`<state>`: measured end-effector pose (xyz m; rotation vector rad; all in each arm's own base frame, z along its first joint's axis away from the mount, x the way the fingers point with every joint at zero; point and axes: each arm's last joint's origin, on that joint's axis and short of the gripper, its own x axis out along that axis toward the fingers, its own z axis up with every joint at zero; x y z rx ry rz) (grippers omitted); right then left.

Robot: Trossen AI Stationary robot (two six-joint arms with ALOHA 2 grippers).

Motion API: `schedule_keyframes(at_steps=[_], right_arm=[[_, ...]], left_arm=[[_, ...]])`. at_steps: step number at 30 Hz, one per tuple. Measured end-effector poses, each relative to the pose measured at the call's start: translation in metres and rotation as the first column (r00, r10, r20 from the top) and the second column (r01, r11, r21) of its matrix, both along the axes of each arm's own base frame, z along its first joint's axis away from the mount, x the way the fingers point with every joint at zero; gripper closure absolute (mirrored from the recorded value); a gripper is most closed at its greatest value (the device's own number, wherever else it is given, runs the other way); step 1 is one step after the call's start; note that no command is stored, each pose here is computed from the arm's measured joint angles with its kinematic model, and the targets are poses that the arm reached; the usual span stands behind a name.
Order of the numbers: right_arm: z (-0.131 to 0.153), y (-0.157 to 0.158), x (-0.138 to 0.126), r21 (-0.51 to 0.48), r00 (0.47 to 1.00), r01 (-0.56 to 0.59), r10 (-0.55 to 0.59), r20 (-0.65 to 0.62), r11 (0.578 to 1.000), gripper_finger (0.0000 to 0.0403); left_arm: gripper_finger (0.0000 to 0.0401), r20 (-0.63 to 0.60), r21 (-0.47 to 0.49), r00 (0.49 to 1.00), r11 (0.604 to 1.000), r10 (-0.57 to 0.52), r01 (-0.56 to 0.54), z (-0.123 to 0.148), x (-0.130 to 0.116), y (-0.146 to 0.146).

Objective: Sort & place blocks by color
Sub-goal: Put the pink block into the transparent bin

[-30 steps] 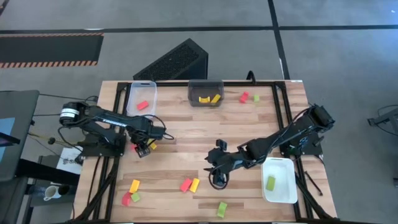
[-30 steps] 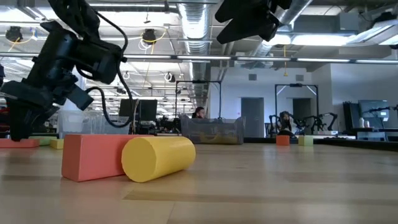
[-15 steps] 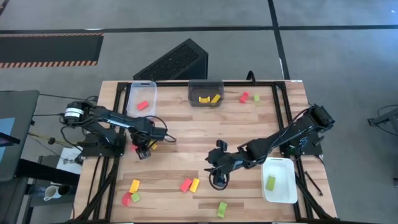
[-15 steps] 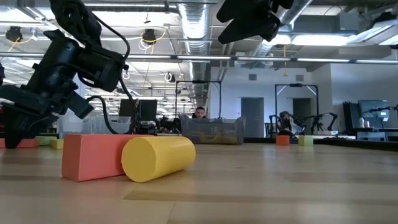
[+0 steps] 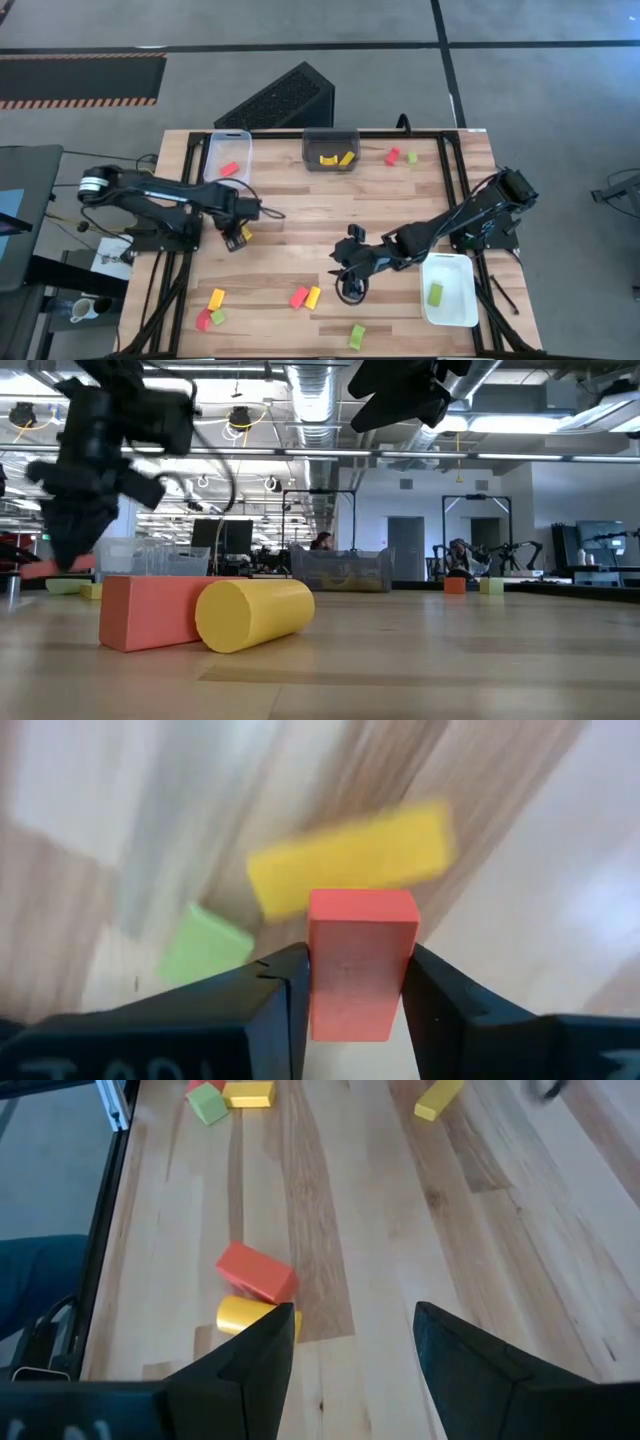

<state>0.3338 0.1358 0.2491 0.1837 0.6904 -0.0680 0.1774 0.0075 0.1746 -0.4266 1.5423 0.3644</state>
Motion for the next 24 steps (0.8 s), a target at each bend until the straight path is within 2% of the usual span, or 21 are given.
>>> schedule_keyframes(at_steps=[3, 6, 10, 15, 20, 24], right_arm=[[0.0, -0.003, 0.001, 0.0, 1.0, 0.009, -0.009, 0.0, 1.0, 0.0175], [0.0, -0.008, 0.003, 0.0, 1.0, 0.023, -0.023, 0.0, 1.0, 0.0175], [0.001, -0.015, 0.007, 0.003, 0.999, 0.046, -0.046, 0.009, 0.999, 0.0175], [0.002, -0.03, 0.013, 0.014, 0.995, 0.089, -0.09, 0.033, 0.996, 0.0175], [0.003, -0.042, 0.017, 0.015, 0.992, 0.124, -0.125, 0.033, 0.992, 0.0175], [0.003, -0.049, 0.018, 0.021, 0.988, 0.147, -0.148, 0.033, 0.989, 0.0175]], left_arm=[[0.0293, 0.134, 0.047, 0.991, 0.998, 0.023, -0.03, 0.026, 0.003, 0.002], [0.0294, 0.283, 0.124, 0.957, 0.986, 0.069, -0.108, 0.056, 0.006, 0.008], [0.031, 0.39, 0.258, 0.909, 0.93, 0.148, -0.262, 0.086, 0.004, 0.029], [0.031, 0.398, 0.341, 0.885, 0.857, 0.241, -0.387, 0.099, -0.003, 0.072], [0.0308, 0.334, 0.355, 0.862, 0.796, 0.382, -0.49, 0.09, -0.02, 0.118], [0.0308, 0.306, 0.367, 0.83, 0.747, 0.467, -0.555, 0.085, -0.033, 0.143]])
